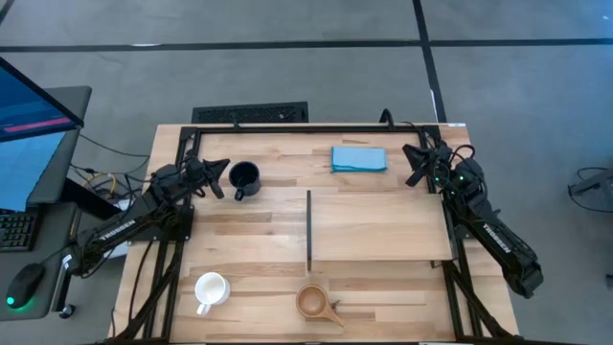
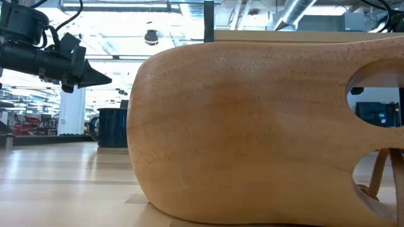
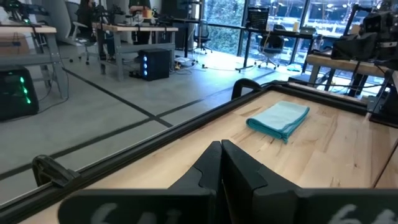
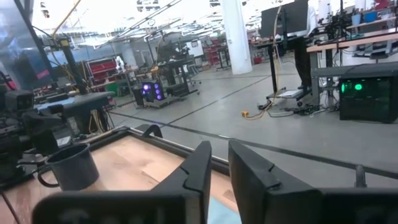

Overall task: Stack small to large cups/mugs on shelf
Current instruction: Put the brown mug on the shelf

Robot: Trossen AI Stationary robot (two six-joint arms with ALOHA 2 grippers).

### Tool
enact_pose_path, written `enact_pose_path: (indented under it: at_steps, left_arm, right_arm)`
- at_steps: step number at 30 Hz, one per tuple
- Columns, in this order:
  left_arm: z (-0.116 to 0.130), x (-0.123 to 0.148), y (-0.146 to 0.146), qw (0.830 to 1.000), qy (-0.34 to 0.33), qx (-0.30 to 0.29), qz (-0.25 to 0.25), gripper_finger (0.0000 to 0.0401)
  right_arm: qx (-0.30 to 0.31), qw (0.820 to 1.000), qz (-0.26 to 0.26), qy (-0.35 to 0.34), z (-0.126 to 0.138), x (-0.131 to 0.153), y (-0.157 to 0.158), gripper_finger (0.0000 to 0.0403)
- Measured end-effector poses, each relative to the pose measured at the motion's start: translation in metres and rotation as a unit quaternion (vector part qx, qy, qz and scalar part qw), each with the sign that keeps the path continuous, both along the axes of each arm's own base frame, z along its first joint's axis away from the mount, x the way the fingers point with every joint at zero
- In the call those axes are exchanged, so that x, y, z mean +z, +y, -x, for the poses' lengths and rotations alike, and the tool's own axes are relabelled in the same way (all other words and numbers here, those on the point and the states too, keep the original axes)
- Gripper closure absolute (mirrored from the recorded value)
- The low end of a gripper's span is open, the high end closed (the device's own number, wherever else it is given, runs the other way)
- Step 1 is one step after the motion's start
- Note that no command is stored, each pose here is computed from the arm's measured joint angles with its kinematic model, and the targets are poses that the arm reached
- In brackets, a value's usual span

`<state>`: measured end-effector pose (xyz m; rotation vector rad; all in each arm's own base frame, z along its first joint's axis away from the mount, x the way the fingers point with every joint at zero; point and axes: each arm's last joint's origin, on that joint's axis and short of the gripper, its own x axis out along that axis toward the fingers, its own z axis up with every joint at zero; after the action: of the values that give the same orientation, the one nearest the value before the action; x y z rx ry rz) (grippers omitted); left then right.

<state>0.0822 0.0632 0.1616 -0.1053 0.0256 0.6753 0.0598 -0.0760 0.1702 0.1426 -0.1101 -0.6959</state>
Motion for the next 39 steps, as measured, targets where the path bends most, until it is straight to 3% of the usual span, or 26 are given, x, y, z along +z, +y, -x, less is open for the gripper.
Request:
enact_pose_path:
  at_steps: [7, 34, 39]
  left_arm:
    - [0.0, 0.0, 0.0, 1.0, 0.001, 0.0, 0.001, 0.0401]
    - [0.0, -0.001, 0.0, 1.0, -0.013, 0.002, 0.023, 0.0401]
    - [0.0, -0.001, 0.0, 1.0, -0.005, 0.001, 0.014, 0.0401]
  right_arm:
    - [0.0, 1.0, 0.002, 0.002, 0.0, 0.0, 0.0, 0.0299]
    - [0.0, 1.0, 0.005, 0.002, 0.0, 0.0, 0.0, 0.0301]
    - [0.005, 0.999, 0.043, -0.01, 0.001, 0.015, 0.003, 0.0301]
